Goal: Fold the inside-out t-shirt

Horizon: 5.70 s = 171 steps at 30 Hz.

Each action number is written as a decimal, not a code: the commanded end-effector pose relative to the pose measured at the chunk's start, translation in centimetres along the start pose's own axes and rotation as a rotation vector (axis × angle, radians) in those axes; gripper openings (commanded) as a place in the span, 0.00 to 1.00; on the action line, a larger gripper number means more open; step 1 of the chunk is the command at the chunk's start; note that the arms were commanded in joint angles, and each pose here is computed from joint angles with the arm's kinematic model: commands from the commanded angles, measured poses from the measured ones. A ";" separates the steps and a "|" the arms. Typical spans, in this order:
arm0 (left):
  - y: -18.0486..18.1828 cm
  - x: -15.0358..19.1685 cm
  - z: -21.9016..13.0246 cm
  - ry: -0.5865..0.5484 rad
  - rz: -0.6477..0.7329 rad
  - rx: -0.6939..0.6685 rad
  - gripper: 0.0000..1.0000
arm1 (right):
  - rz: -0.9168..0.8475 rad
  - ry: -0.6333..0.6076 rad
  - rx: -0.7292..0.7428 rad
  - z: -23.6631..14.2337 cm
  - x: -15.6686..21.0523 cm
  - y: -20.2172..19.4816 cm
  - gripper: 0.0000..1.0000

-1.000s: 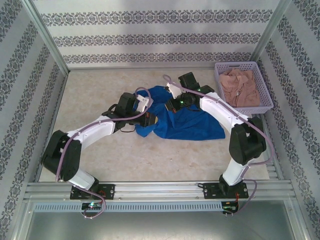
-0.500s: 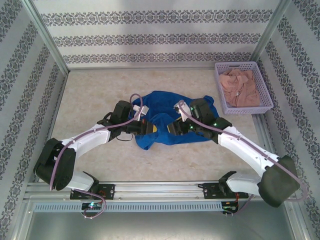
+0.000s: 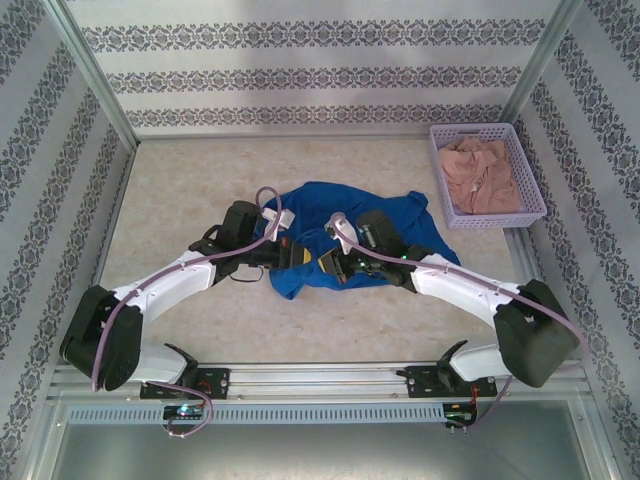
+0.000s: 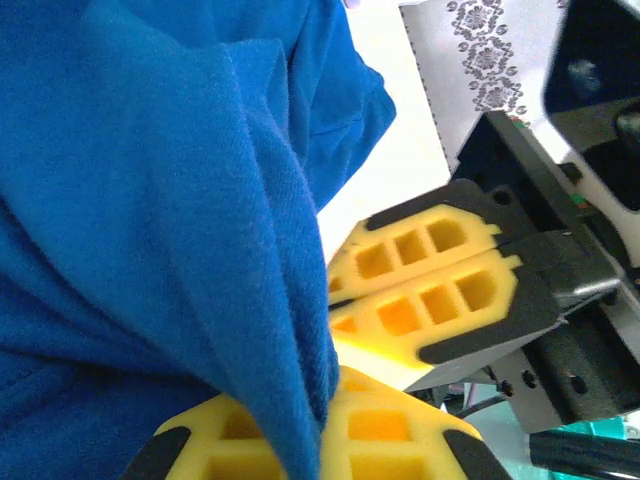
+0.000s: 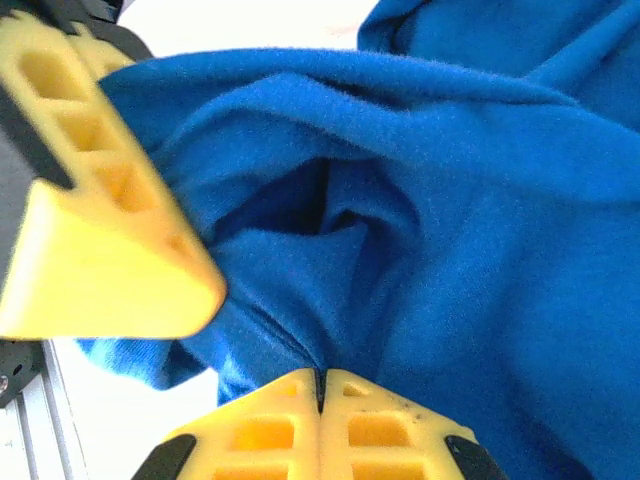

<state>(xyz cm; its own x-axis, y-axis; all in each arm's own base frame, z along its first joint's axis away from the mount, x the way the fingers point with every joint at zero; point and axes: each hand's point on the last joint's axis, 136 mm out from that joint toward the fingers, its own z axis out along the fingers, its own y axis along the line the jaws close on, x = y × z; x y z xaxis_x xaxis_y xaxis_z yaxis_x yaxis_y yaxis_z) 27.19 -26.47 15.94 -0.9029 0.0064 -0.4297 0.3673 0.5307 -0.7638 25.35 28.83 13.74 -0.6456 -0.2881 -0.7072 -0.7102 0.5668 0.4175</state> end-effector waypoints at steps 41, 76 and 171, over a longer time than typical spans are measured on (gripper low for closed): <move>-2.1 -0.4 -0.7 -0.001 0.106 0.069 0.00 | -0.034 -0.046 0.377 2.6 2.5 -2.0 0.41; -3.6 2.5 0.3 -0.033 0.502 -0.163 0.48 | 0.178 -0.173 -0.454 -4.3 -3.9 3.1 0.00; -10.9 -2.1 -5.9 -0.232 0.350 0.306 0.00 | 0.120 -0.250 0.149 -8.8 2.7 -3.5 0.47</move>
<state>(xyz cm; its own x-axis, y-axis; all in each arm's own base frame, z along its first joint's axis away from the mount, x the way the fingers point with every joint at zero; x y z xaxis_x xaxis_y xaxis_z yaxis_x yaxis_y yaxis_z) 23.93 -27.55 25.95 -0.7286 -0.0488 -0.6832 0.6435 0.2930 -0.7072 24.18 19.75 13.88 -0.6207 0.0123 -0.7840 -0.5764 0.6706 0.4669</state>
